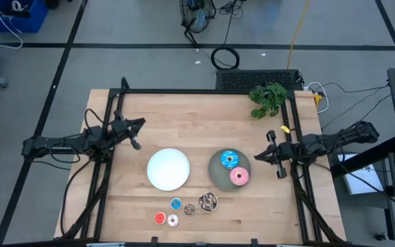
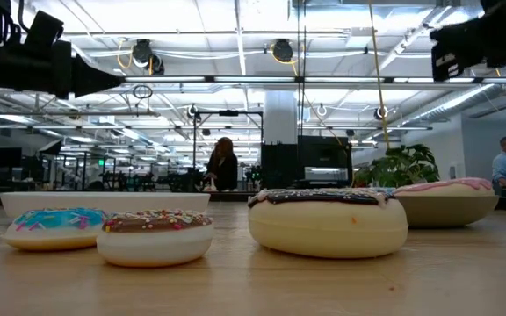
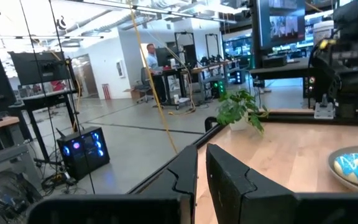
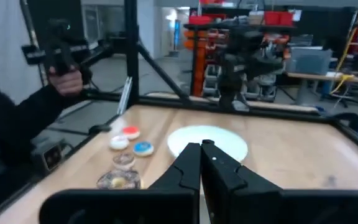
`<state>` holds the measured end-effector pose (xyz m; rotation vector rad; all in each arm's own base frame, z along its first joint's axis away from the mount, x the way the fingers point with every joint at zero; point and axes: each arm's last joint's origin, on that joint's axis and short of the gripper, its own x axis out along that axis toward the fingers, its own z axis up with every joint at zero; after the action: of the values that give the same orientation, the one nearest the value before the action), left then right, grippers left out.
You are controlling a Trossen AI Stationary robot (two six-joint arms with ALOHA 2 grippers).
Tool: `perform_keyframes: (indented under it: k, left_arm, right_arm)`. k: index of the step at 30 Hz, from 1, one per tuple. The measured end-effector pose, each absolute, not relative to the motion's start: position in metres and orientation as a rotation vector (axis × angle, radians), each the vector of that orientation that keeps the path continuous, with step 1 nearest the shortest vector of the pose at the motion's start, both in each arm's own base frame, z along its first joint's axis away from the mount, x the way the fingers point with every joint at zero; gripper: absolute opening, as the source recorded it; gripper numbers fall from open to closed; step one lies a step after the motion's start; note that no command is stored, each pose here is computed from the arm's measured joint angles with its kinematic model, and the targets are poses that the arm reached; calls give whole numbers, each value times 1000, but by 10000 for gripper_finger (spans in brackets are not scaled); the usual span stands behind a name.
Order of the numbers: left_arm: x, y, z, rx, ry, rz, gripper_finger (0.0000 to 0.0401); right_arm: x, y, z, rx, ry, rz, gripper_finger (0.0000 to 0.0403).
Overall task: Pick & Place donuts
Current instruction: Put the large black donut on the gray plate
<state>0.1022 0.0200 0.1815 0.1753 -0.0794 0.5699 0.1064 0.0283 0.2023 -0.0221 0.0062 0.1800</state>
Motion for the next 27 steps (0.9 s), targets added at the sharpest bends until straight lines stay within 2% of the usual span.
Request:
perform_keyframes:
  k: [9,14,17,27]
  left_arm:
    - [101,20,186,202,-117,577,42]
    - [101,20,186,213,-112,578,42]
    - [101,20,186,211,-115,577,42]
    - [102,20,184,223,-91,575,42]
  right_arm:
    - [107,27,176,-65,-37,136,0]
    - [106,28,181,-14,-115,157,0]
    - [107,28,177,2,-74,160,0]
    - [107,28,184,1,-148,157,0]
